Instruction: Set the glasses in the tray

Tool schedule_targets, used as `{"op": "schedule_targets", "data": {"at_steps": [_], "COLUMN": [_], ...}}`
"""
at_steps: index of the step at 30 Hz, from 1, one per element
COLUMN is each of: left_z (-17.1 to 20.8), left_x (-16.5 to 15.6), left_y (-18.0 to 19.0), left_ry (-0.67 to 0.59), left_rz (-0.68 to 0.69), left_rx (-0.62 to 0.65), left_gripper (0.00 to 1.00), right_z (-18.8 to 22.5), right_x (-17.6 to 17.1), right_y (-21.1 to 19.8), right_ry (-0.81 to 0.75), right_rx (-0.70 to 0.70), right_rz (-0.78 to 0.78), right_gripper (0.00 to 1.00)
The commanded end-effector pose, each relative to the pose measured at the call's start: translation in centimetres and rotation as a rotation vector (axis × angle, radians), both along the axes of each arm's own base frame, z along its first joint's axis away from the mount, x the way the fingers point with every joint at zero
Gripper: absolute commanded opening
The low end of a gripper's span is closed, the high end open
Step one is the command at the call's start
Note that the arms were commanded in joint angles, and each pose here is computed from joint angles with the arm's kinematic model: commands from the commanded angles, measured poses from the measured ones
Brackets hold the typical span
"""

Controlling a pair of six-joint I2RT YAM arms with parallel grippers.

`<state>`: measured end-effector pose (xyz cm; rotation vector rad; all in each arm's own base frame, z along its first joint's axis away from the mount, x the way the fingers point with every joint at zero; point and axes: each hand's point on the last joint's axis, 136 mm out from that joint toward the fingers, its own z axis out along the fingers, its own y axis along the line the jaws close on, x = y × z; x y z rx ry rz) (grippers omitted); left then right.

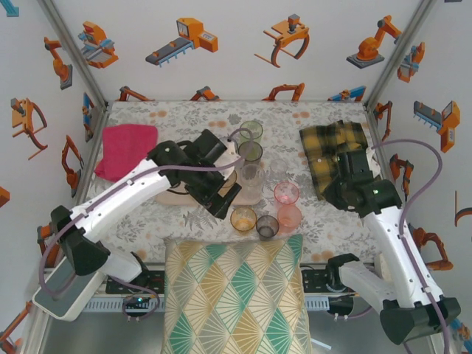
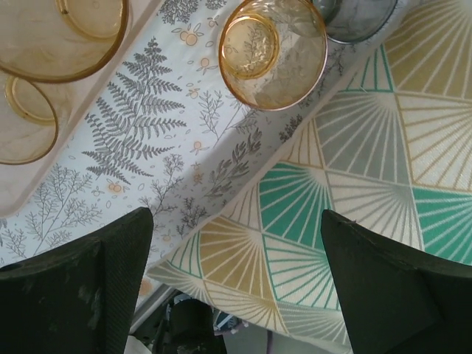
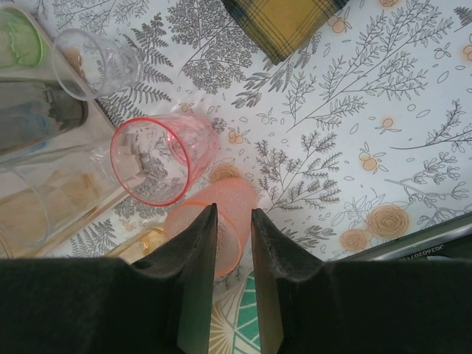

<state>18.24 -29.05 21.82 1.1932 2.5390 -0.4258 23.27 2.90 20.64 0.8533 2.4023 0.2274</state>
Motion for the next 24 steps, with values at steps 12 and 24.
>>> {"op": "schedule_targets", "data": {"at_steps": [12,24], "left_z": [-3.6,-7.3], "left_x": [2.3,1.8], "left_y": [-4.9,-5.7], "left_ry": [-0.053,-0.047], "left_rz": [0.115,0.109], "left_rx": [0.034,0.138], "left_gripper": [0.76,0.66], "right_z": [-0.8,-1.0], "right_x": [1.1,-0.1], "right_y": [0.2,-0.1], "right_ry": [-0.061,-0.102], "right_rx": [0.019,0.028], "right_rz": [-0.002,-0.003], "right_gripper": [0.27,0.27]}}
